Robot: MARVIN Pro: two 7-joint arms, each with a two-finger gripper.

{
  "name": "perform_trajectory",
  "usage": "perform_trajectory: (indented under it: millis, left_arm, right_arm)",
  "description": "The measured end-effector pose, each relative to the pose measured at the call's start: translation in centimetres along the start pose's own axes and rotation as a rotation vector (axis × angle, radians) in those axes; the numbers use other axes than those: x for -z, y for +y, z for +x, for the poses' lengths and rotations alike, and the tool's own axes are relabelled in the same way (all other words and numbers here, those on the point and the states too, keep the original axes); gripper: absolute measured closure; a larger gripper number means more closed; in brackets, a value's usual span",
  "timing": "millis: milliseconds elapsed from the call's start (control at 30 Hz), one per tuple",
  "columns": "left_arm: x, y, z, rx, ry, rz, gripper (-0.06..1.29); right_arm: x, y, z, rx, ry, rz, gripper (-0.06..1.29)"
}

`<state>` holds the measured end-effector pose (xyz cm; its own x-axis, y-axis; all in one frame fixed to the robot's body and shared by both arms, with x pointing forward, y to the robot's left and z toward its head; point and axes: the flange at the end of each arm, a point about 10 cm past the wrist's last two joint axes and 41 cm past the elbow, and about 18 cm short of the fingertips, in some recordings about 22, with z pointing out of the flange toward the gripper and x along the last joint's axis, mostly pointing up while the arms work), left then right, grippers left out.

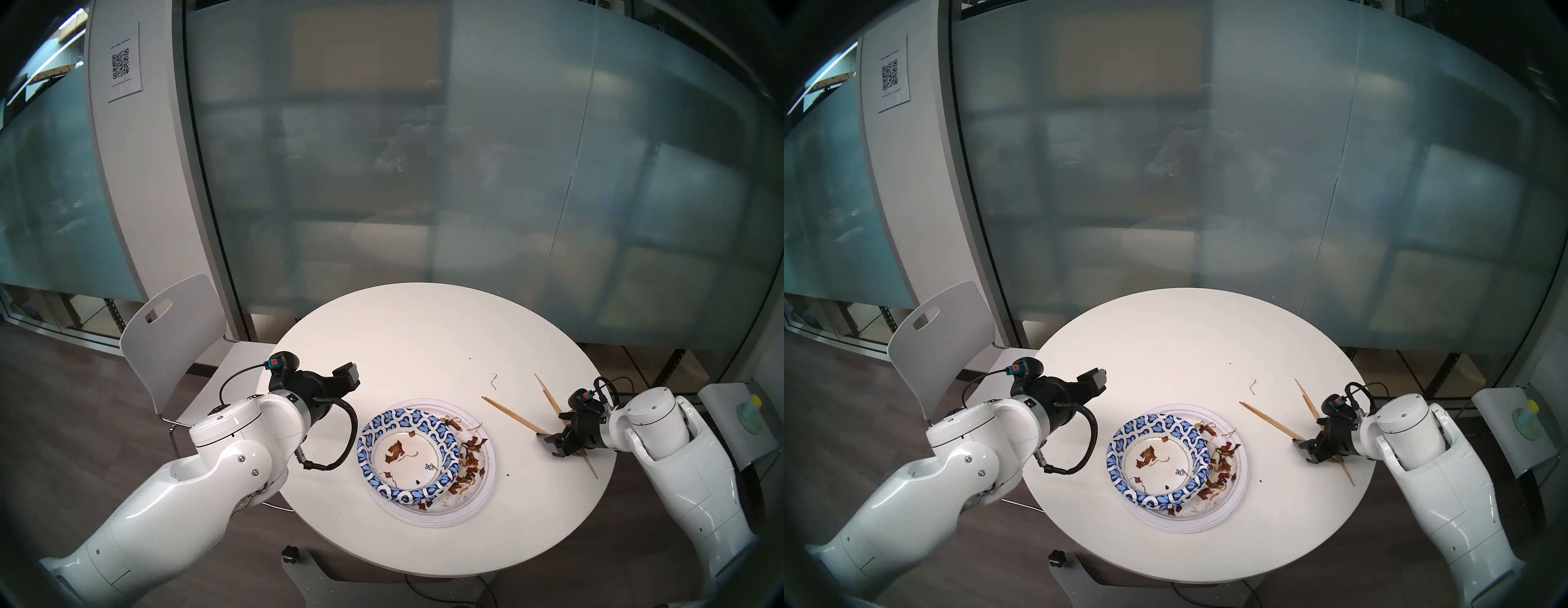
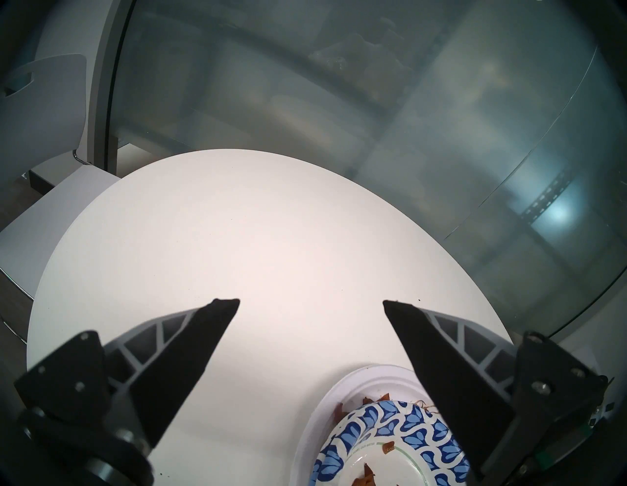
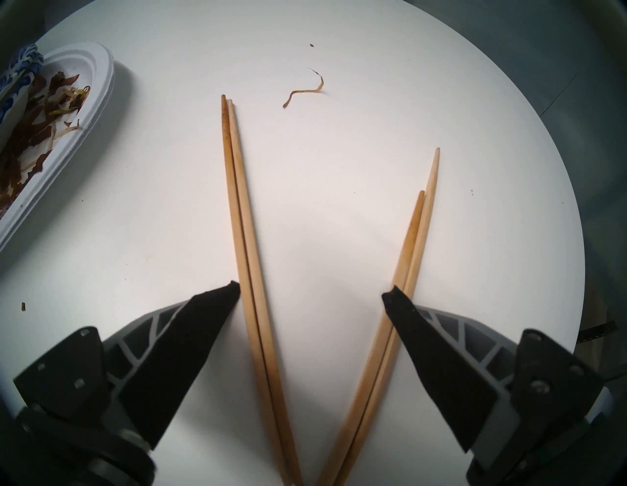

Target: Stack the plates into one stack

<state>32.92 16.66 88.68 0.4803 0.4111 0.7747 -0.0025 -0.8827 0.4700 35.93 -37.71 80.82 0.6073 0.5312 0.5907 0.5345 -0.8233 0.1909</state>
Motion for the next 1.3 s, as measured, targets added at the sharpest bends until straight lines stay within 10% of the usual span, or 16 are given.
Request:
perform_trajectory:
  millis: [800, 1300]
  left_arm:
    - [0.0, 0.0, 0.0, 0.0, 0.0, 0.0, 0.03]
    - [0.0, 0.0, 0.0, 0.0, 0.0, 0.0, 0.03]
  right_arm:
    - [0.5, 0.9, -0.7, -0.021, 0.0, -0.016, 0.01]
    - [2.4, 0.6, 0.2, -0.118, 0.131, 0.064, 0.01]
